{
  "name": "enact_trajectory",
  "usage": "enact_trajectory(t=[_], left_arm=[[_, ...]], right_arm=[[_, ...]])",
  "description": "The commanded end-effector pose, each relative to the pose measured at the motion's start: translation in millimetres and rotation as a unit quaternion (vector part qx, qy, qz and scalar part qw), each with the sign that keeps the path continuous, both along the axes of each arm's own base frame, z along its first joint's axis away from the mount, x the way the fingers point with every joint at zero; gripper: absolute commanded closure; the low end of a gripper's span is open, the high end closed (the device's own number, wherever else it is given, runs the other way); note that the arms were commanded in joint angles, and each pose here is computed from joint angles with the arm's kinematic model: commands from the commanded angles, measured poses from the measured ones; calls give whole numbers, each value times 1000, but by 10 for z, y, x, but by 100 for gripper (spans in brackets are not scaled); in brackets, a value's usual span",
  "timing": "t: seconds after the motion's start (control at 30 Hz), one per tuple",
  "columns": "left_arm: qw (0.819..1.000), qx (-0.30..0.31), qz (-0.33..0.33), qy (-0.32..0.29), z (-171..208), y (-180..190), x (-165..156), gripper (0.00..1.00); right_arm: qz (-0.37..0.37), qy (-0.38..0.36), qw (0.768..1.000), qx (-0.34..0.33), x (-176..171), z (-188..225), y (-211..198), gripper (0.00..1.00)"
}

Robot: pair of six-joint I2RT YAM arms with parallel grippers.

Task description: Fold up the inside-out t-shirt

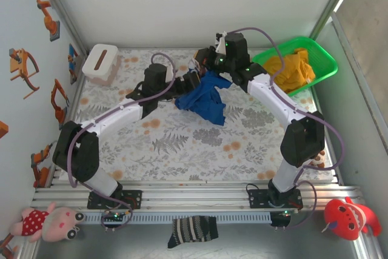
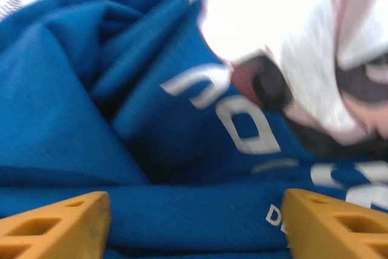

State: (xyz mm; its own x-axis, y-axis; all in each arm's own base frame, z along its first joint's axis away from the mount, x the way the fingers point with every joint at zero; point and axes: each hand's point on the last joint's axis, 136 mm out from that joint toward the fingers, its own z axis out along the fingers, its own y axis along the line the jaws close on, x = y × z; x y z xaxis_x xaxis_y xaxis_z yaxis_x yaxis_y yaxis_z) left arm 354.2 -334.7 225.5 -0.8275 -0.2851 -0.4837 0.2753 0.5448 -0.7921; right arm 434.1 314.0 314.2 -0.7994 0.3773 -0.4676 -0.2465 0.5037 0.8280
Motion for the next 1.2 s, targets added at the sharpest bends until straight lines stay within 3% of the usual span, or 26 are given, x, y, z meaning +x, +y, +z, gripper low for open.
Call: enact_trajectory(t=[0.0, 0.1, 0.17, 0.4, 0.6, 0.63, 0.77, 0.8, 0.93, 1.17], left_arm=[[998, -31, -39, -31, 117, -247, -186, 51], [997, -14, -73, -15, -104, -423, -380, 85], [996, 3, -86, 4, -323, -494, -470, 100], [991, 98, -66, 60, -1136, -263, -549, 100], [982, 172, -27, 75, -1412, 305, -417, 100], [982, 172, -23, 74, -1385, 399, -389, 93], [985, 168, 14, 41, -1021, 720, -311, 34], [986, 164, 24, 33, -914, 779, -300, 28], [988, 138, 71, 4, -469, 987, -197, 13], [993, 85, 77, 28, -284, 777, 184, 9]], right_arm=[[-14, -26, 999, 17, 96, 228, -36, 100], [-15, -30, 999, 20, 151, 268, -37, 100], [-17, -33, 999, 25, 182, 326, -44, 100], [-17, -58, 997, 49, 217, 704, -124, 100], [-16, -87, 994, 66, 111, 1038, -295, 100], [-13, -90, 994, 66, 87, 1061, -316, 100], [7, -105, 993, 48, -34, 1008, -347, 100], [14, -107, 993, 46, -62, 957, -342, 100], [55, -132, 988, 57, -233, 747, -291, 100], [73, -128, 987, 56, -424, 275, -317, 100]])
